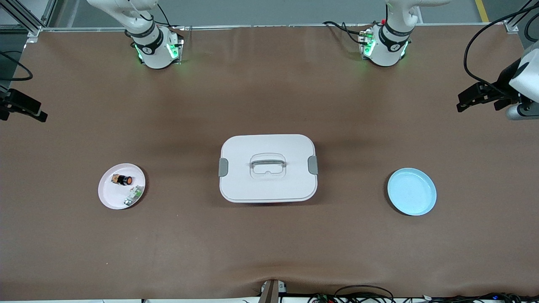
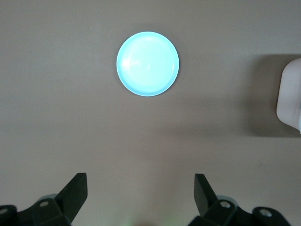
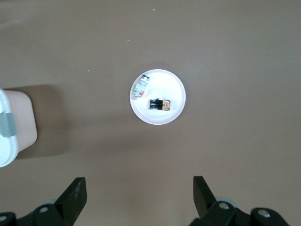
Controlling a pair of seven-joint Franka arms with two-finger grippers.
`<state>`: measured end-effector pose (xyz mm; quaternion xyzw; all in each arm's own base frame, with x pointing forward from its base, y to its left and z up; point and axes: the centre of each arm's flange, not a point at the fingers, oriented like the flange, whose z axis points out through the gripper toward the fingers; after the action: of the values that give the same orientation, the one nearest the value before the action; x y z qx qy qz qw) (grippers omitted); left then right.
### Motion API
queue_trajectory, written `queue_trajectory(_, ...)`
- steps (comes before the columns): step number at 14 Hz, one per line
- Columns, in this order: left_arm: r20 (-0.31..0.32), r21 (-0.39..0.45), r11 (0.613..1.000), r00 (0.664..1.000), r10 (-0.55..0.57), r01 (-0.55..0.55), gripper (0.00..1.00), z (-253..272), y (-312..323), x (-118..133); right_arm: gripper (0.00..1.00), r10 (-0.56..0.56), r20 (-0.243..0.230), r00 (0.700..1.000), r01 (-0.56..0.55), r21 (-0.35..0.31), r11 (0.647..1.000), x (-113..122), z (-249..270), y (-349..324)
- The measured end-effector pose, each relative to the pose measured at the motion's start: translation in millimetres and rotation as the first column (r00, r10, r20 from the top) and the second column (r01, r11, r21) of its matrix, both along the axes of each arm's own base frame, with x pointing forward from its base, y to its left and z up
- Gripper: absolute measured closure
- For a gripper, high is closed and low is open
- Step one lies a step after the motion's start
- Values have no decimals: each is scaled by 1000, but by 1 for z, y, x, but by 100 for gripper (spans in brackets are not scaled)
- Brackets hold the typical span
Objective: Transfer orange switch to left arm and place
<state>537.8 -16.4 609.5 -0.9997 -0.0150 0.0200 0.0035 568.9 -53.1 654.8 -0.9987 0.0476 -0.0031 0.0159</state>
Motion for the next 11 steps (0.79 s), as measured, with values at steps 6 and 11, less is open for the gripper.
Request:
queue_trajectory(6,3,0,1000,1000,1,-1,0,2,0,0,0,-11,19,1000,13,-116,993,10,-11,-18)
queue_trajectory(11,3,0,1000,1000,2,-2,0,1,1,1,0,60,-40,997,-69,-302,951,40,-54,12)
